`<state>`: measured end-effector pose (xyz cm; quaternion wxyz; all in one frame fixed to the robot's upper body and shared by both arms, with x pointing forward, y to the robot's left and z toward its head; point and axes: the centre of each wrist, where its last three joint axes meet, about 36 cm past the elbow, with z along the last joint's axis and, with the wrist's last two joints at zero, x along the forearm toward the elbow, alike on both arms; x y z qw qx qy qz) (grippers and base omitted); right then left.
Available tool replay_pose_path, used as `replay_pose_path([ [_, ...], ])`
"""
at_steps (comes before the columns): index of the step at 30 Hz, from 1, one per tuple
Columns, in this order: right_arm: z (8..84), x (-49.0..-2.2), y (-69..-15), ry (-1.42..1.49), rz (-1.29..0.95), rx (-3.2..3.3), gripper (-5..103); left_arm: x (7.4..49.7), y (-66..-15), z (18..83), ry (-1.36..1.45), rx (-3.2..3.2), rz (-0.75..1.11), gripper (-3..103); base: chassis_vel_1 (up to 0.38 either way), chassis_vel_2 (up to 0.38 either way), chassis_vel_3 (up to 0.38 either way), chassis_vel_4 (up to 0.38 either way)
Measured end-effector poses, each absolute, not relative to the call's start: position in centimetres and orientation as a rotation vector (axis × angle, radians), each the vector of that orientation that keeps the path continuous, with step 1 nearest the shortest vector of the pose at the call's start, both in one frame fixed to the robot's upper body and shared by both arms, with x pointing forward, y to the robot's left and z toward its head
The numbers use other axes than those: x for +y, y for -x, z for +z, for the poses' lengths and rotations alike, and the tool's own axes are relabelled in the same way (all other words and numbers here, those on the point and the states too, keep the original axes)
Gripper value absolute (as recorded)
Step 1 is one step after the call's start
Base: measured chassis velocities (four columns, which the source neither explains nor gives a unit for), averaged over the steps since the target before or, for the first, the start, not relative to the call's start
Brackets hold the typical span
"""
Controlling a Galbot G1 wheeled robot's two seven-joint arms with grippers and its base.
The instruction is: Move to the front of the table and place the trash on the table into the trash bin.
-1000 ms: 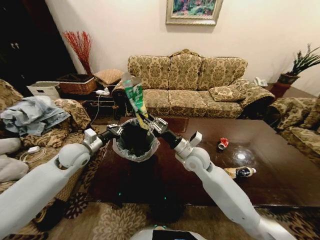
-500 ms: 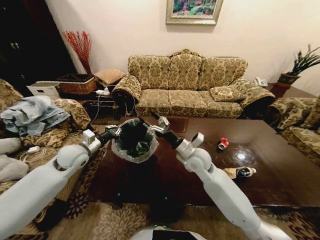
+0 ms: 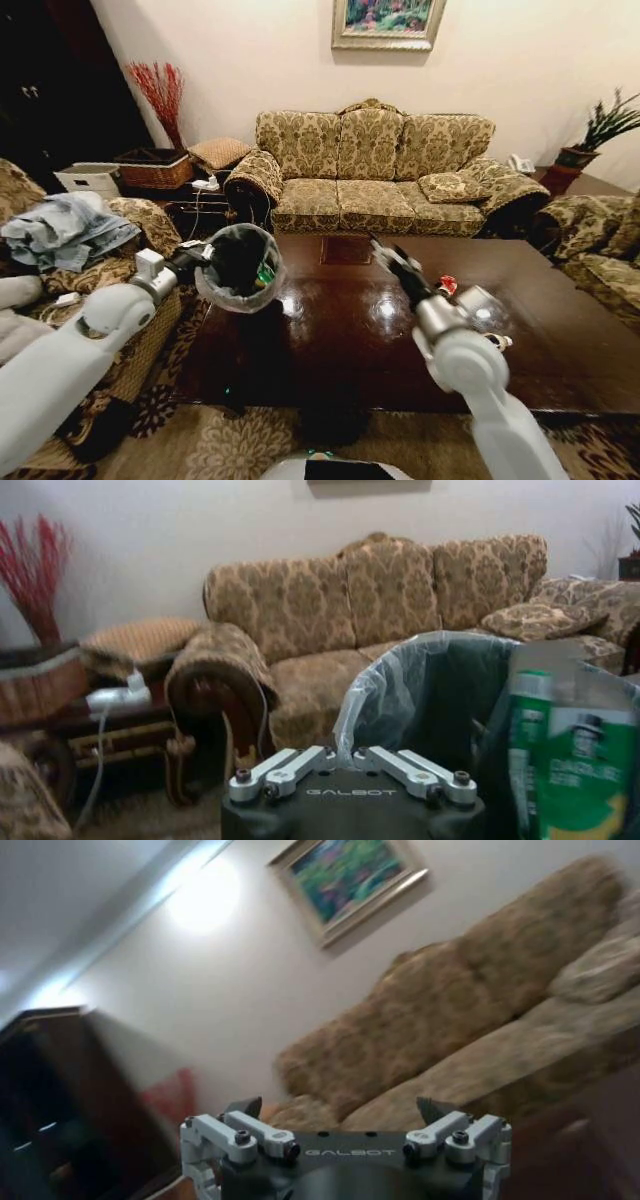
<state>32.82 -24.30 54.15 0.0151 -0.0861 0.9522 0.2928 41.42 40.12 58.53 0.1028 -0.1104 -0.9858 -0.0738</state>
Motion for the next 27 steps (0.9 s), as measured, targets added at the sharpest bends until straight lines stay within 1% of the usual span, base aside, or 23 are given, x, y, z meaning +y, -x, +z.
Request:
replay_pose_path([
  [2, 53.9, -25.1, -32.7, 0.105, 0.902, 2.940, 100, 40.1, -41.2, 58.6, 0.306, -2.925, -0.224, 3, 0.000, 0.000, 0.000, 0.000],
  [4, 53.8, -25.3, -32.8, 0.060, 0.900, 2.935, 100, 40.1, -41.2, 58.5, 0.305, -2.932, -0.232, 3, 0.000, 0.000, 0.000, 0.000],
  [6, 53.2, -26.1, -32.9, -0.082, 0.919, 2.945, 100, 39.8, -40.8, 58.4, 0.311, -2.953, -0.261, 3, 0.000, 0.000, 0.000, 0.000],
  [9, 52.1, -26.1, -32.0, -0.158, 0.939, 2.980, 100, 39.3, -40.4, 58.1, 0.323, -2.957, -0.270, 3, 0.000, 0.000, 0.000, 0.000],
  [12, 51.0, -26.3, -31.2, -0.210, 0.895, 2.999, 100, 39.1, -40.2, 57.9, 0.322, -2.967, -0.277, 3, 0.000, 0.000, 0.000, 0.000],
  [14, 49.5, -28.3, -31.0, -0.366, 0.875, 2.981, 100, 39.0, -39.9, 57.9, 0.325, -2.977, -0.278, 3, 0.000, 0.000, 0.000, 0.000],
  [15, 49.5, -28.3, -31.0, -0.366, 0.875, 2.981, 100, 39.0, -39.9, 57.9, 0.325, -2.977, -0.278, 3, 0.000, 0.000, 0.000, 0.000],
  [17, 49.8, -30.3, -29.9, -0.462, 0.964, 2.951, 100, 39.1, -39.7, 57.6, 0.320, -2.988, -0.277, 3, 0.000, 0.000, 0.000, 0.000],
  [22, 50.2, -31.0, -28.3, -0.471, 0.972, 2.958, 100, 39.0, -39.8, 56.7, 0.320, -2.993, -0.256, 3, 0.000, 0.000, 0.000, 0.000],
  [27, 51.0, -30.7, -28.2, -0.462, 0.983, 2.928, 100, 38.9, -39.9, 56.2, 0.326, -3.004, -0.235, 3, 0.000, 0.000, 0.000, 0.000],
])
